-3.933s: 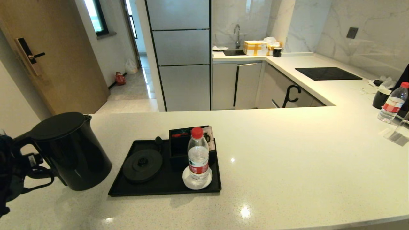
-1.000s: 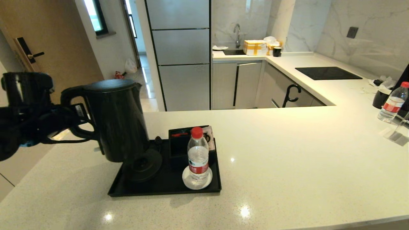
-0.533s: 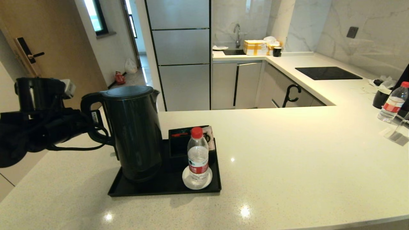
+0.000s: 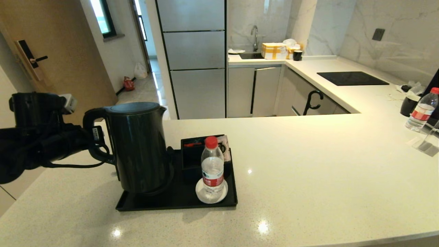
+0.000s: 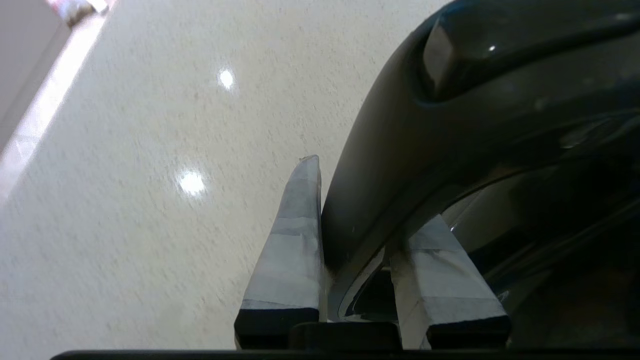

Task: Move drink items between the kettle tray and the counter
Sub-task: Return the kettle to its original position

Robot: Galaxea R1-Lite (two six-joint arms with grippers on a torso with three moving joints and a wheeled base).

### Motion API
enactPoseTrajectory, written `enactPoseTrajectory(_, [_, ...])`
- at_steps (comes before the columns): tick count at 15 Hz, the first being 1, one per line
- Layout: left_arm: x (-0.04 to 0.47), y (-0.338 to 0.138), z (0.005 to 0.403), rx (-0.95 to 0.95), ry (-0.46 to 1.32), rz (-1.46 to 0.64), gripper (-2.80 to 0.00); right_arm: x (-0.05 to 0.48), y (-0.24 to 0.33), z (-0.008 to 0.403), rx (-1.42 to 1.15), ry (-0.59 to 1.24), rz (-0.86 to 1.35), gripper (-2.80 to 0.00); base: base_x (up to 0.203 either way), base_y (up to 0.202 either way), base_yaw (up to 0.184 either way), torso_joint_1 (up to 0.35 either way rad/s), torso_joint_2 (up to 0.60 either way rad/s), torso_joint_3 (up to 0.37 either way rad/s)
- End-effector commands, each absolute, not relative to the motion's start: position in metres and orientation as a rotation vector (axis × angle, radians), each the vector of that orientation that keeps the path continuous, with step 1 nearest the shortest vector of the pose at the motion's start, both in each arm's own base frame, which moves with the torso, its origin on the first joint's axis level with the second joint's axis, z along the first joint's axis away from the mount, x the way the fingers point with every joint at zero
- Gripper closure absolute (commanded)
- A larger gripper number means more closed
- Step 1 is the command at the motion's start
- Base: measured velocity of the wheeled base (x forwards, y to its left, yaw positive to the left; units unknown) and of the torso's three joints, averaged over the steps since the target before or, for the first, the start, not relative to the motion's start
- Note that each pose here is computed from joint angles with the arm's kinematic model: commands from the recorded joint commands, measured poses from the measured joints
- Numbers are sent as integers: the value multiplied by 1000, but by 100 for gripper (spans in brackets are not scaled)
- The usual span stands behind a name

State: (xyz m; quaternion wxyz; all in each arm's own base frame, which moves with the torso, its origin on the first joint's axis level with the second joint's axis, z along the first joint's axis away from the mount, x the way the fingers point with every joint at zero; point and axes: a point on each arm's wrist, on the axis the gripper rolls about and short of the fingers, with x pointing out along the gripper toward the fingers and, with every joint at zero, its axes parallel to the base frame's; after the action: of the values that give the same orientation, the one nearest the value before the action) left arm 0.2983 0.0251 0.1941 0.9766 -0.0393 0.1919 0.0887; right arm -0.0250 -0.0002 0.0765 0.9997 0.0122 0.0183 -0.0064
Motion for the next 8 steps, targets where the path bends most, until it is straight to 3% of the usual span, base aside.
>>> enactPoseTrajectory(1, [304,31,187,-57,393,185,0,-25,0,77,24,38,-13,0,0,0,0,0,0,0])
enactPoseTrajectory(8, [318,31,174,-17,360,152,0,-25,0,77,24,38,-13,0,0,0,0,0,0,0])
